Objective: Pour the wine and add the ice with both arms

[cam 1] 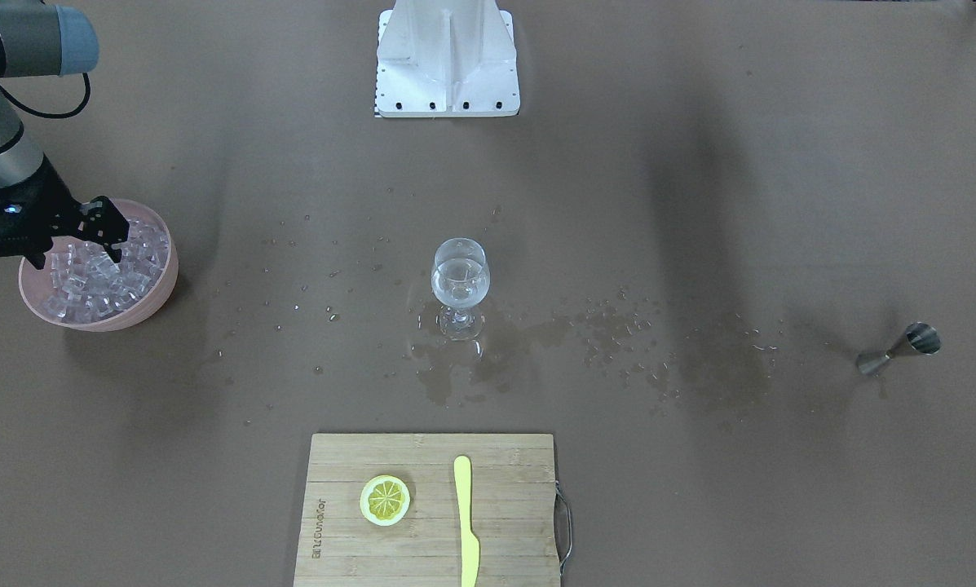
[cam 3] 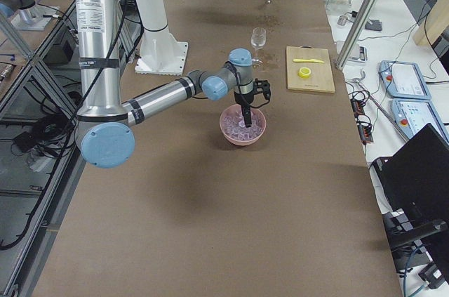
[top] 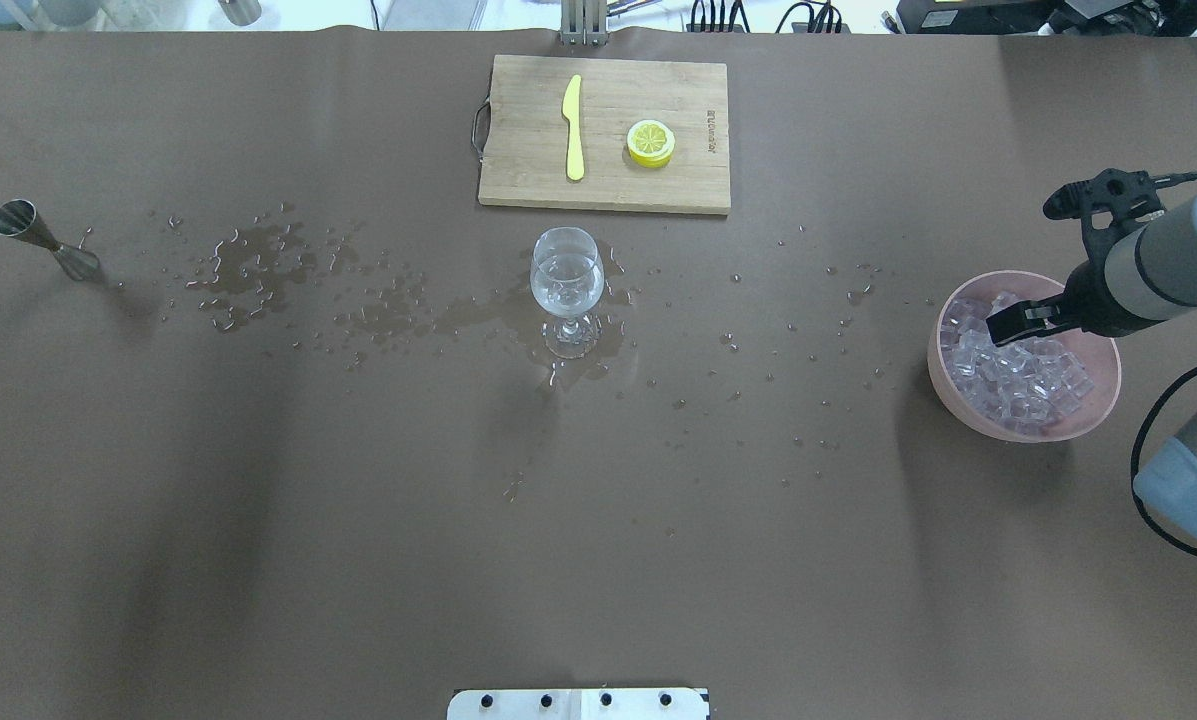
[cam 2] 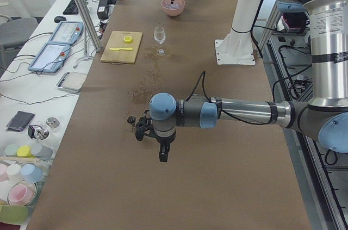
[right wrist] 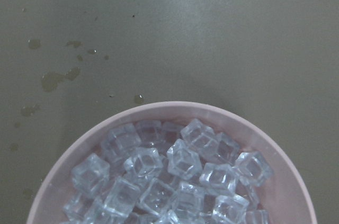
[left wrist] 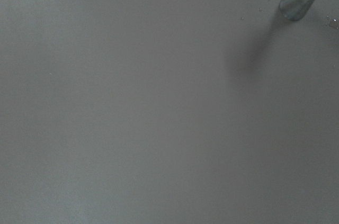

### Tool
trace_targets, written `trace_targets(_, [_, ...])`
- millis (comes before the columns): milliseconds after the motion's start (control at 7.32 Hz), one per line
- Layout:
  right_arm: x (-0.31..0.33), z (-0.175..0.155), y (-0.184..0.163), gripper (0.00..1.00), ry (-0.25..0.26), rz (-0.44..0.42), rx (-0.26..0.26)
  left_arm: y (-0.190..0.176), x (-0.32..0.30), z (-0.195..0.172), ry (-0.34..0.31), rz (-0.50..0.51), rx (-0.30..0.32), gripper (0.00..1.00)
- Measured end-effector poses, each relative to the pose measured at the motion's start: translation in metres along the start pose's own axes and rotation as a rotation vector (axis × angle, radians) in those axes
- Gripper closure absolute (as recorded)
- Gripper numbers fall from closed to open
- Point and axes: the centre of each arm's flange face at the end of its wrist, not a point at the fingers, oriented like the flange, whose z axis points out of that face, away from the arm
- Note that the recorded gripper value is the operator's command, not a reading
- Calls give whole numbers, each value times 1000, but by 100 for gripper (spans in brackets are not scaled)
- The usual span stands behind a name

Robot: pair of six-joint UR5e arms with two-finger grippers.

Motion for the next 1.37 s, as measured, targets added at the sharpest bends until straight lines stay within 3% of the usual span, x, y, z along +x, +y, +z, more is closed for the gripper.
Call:
trace_targets(137, [-7,6,5,19,9,-16,-3,0,0,0,0,1,2,2])
trace_targets(273, [-12,11,9,44,23,-30,-3,0,0,0,0,4,5,2])
trace_targets(410, [-14,16,13,52,37,-39,-3,0,0,0,0,7,8,2])
trace_targets(1366, [-17,28,24,50,56,-68,-24,0,-1,0,-1,11,12,2])
